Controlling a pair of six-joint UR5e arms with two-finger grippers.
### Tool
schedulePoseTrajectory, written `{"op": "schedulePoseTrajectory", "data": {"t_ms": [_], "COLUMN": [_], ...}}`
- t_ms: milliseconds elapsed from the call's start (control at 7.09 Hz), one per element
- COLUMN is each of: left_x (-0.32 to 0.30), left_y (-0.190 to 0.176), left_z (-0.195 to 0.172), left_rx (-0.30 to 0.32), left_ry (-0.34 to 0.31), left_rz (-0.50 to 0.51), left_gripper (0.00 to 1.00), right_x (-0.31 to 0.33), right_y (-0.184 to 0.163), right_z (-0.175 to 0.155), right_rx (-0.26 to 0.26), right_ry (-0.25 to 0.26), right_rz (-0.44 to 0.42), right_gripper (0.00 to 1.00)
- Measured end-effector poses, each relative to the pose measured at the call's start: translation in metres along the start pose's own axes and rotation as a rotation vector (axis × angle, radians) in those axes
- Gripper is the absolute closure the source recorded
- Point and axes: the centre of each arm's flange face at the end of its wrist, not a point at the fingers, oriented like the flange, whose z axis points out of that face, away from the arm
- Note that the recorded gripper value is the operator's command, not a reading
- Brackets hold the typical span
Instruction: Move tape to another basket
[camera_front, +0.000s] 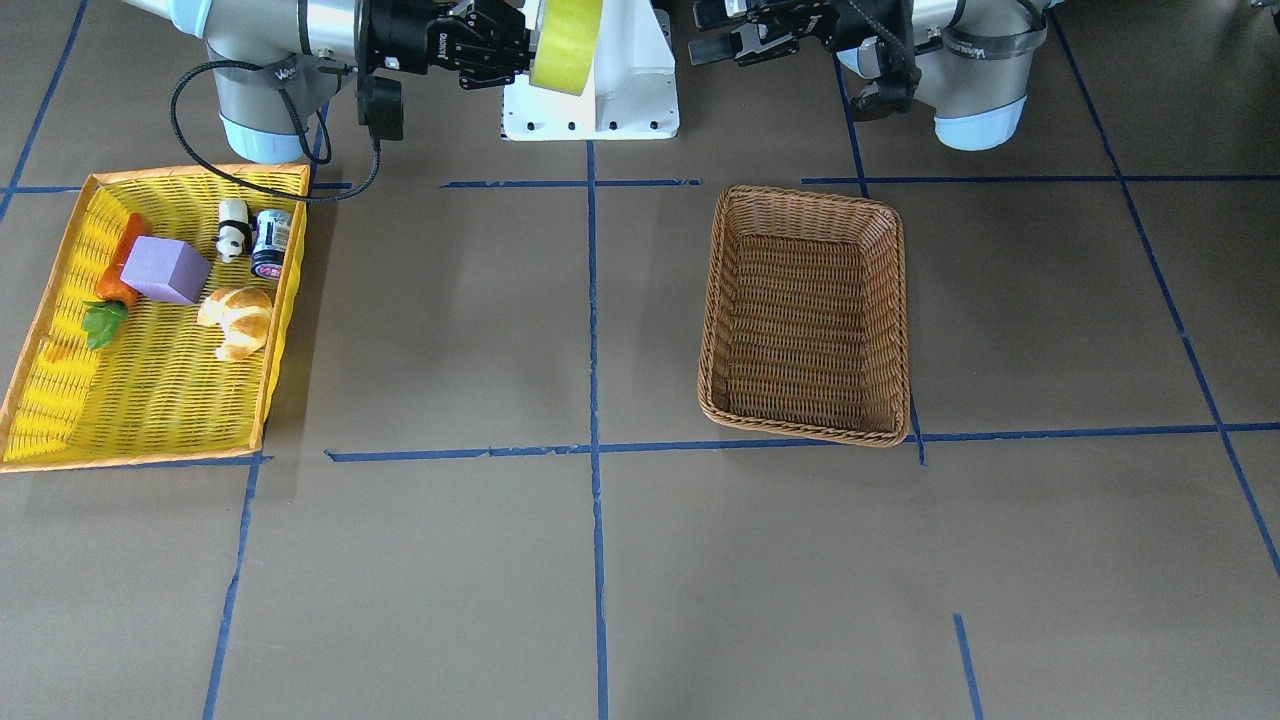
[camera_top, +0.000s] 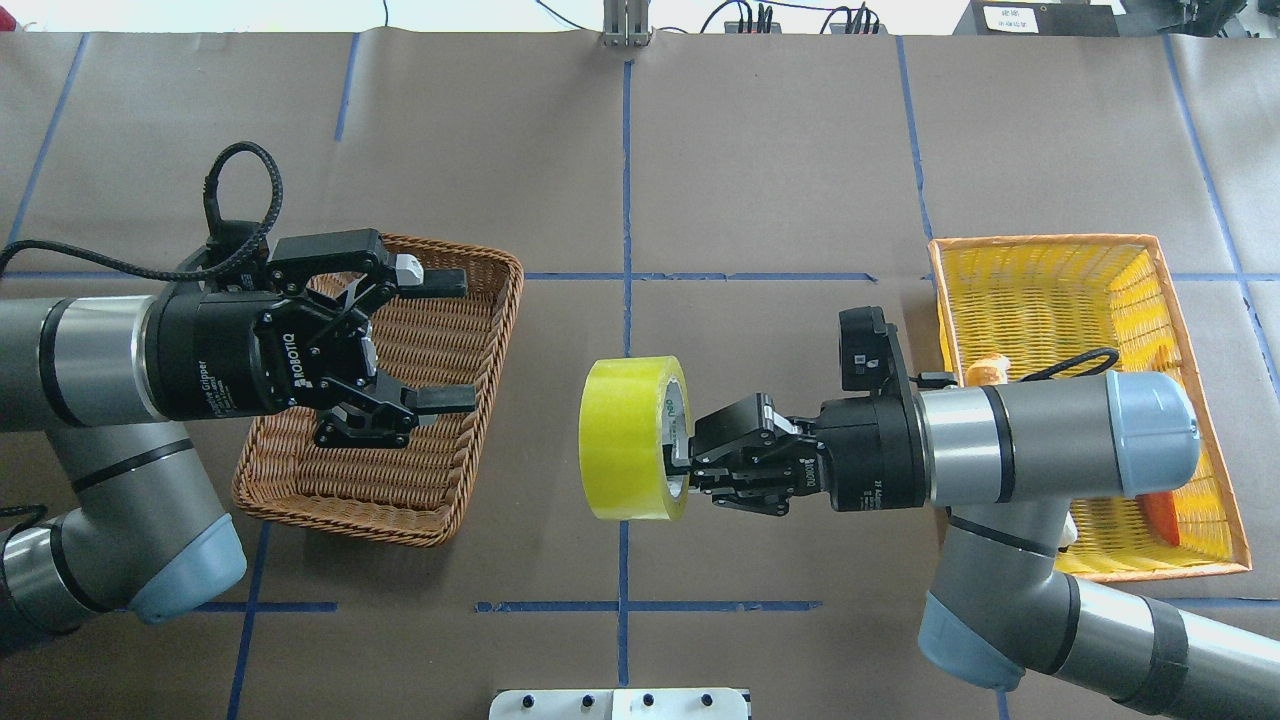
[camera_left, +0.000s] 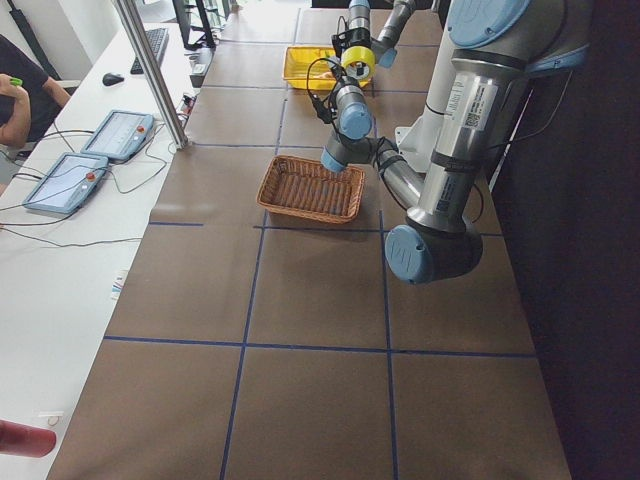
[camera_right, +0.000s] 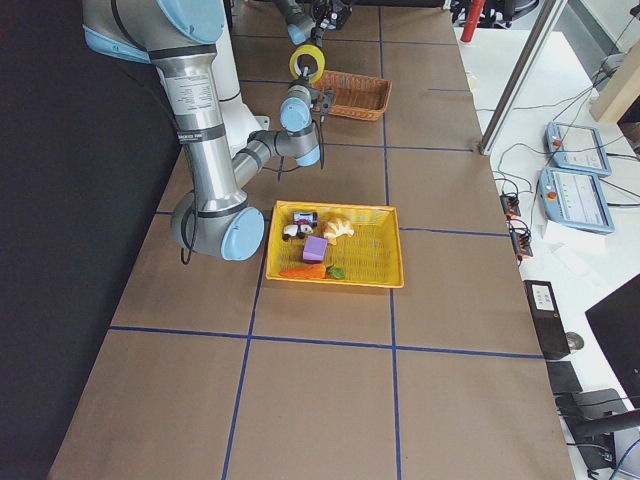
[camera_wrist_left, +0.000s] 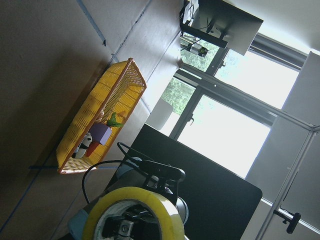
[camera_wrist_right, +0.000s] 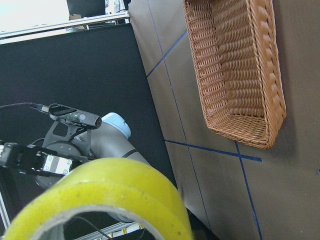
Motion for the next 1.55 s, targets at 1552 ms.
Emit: {"op": "schedulePoseTrajectory", "data": {"t_ms": [1552], "left_x": [-0.034], "left_y": [0.045], "left_z": [0.058], "left_rx": [-0.112], "left_ry": [-0.001], "left_rz": [-0.077], "left_gripper": [0.02], "right_x": [0.013], "right_y": [0.035], "right_z": [0.036], "right_rx": [-0.039], "right_ry": [-0.030], "right_rz": [0.044], "right_gripper": [0.98]}}
